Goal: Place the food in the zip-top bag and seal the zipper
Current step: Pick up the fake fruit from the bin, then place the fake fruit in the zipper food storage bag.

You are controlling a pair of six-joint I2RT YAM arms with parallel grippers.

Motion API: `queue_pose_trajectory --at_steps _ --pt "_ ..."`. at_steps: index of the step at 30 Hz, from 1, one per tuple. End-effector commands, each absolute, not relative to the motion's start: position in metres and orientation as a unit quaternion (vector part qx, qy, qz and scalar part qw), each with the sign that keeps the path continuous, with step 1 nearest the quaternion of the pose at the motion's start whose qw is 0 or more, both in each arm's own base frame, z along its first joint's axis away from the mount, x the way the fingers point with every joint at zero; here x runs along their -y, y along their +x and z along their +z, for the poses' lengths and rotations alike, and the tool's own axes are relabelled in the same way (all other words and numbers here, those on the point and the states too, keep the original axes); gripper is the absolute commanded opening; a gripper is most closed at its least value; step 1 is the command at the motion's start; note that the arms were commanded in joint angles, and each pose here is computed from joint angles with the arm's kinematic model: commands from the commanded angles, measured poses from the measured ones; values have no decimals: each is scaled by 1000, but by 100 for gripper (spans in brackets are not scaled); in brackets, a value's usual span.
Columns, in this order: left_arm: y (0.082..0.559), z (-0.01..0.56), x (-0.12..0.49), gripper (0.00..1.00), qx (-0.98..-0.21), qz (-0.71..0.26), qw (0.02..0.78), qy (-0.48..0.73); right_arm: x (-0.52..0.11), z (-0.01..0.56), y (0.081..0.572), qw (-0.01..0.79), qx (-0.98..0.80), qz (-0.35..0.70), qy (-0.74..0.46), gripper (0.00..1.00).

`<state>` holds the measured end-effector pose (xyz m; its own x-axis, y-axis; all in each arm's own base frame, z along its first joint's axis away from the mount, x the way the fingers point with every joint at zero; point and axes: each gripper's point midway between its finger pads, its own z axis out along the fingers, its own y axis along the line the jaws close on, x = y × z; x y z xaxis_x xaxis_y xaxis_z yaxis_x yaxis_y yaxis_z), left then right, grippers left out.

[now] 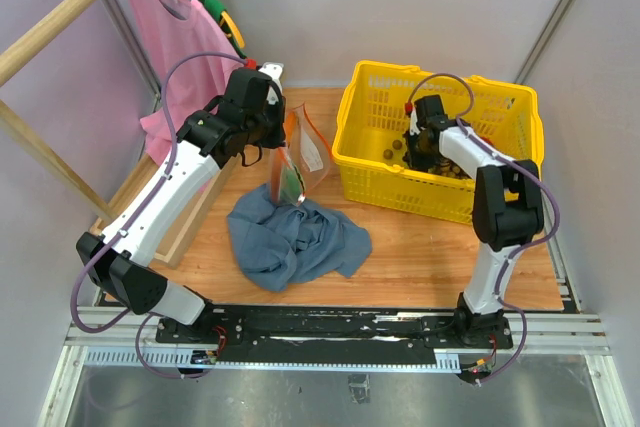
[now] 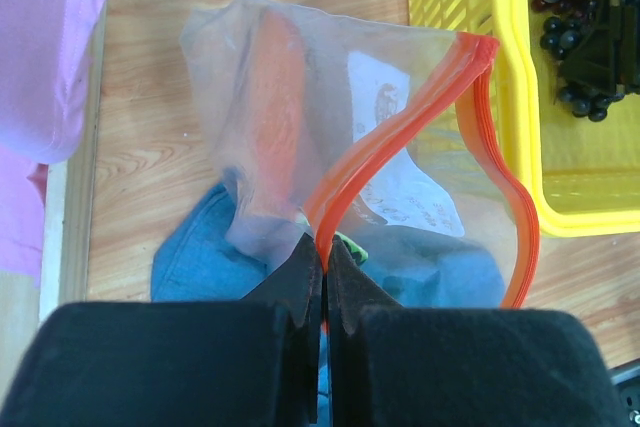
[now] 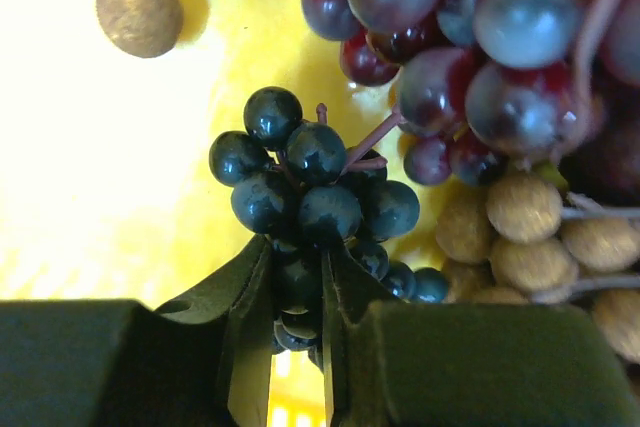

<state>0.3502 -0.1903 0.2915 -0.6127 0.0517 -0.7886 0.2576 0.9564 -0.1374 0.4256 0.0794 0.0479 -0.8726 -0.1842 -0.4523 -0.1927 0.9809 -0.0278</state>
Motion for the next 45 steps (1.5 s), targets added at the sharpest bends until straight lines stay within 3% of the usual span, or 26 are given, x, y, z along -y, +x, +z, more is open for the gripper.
queue_pose_trajectory --at_steps 1,13,24,32,38,45 --pt "349 314 190 0 -872 -137 462 87 -88 95 415 274 -956 20 -107 1" --pt "348 319 190 0 -870 -142 465 82 -110 195 392 380 -915 76 -109 1" --pt "349 319 193 0 -871 -147 461 80 -143 326 368 547 -819 137 -111 1" --pt "349 321 196 0 -870 -154 461 81 -191 399 336 626 -734 229 -129 1" --pt "349 319 198 0 -871 -159 458 79 -259 434 302 654 -661 322 -178 1" --pt "347 322 198 0 -870 -163 459 79 -323 435 284 671 -601 379 -213 1"
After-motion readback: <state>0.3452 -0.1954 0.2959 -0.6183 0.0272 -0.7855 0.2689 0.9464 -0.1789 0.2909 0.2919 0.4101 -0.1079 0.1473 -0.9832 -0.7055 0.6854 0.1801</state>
